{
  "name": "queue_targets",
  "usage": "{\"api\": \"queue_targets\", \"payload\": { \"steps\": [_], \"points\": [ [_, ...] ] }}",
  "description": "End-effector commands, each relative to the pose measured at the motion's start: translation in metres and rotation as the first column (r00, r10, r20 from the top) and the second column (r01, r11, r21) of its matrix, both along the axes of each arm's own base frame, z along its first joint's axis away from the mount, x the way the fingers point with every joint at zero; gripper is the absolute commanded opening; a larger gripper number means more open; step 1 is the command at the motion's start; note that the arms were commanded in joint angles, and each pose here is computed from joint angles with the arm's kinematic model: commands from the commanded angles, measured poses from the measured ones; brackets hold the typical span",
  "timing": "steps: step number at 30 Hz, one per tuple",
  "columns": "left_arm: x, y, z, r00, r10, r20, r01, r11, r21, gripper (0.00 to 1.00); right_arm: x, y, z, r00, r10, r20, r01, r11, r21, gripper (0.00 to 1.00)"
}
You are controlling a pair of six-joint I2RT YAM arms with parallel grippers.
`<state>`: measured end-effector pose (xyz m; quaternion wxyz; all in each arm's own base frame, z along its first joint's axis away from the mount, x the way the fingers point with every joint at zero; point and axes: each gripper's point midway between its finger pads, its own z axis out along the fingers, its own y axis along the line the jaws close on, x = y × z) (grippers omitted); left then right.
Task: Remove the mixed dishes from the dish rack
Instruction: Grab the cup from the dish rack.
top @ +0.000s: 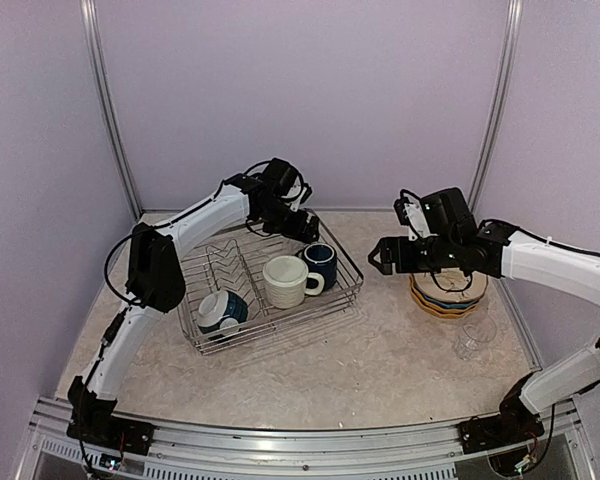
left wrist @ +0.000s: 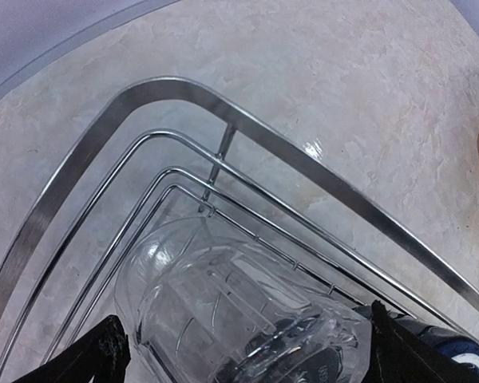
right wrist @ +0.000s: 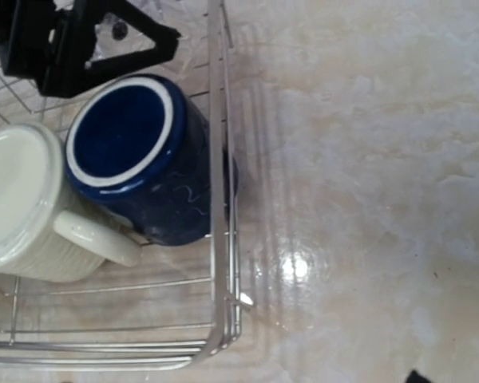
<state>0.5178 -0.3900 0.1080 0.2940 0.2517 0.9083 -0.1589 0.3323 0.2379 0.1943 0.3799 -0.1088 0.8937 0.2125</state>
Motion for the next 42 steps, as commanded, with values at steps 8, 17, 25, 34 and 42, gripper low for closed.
{"api": "queue_targets", "payload": {
  "steps": [8,17,25,34,42],
  "points": [
    [0.024,0.057,-0.015,0.986,0.167,-0.012,-0.165,0.981,0.104,0.68,0.024,-0.017,0.018,0.981,-0.187,-0.043,0.184,0.98,-0.073,0.9],
    [0.036,0.071,-0.011,0.983,0.18,-0.042,-0.179,0.984,0.022,0.52,0.019,-0.008,-0.005,0.976,-0.188,-0.111,0.183,0.982,-0.049,0.91],
    [0.016,0.059,-0.046,0.986,0.131,-0.103,-0.122,0.988,0.091,0.32,0.017,-0.012,0.018,0.981,-0.183,-0.057,0.181,0.983,-0.036,0.93],
    [0.02,0.07,0.0,0.979,0.187,-0.084,-0.187,0.982,0.012,0.13,0.005,-0.022,0.016,0.98,-0.194,-0.039,0.194,0.981,-0.002,0.94],
    [0.014,0.092,0.067,0.967,0.228,-0.116,-0.245,0.954,-0.17,0.04,0.001,-0.019,0.014,0.99,-0.14,0.01,0.139,0.988,0.072,0.96]
  ]
}}
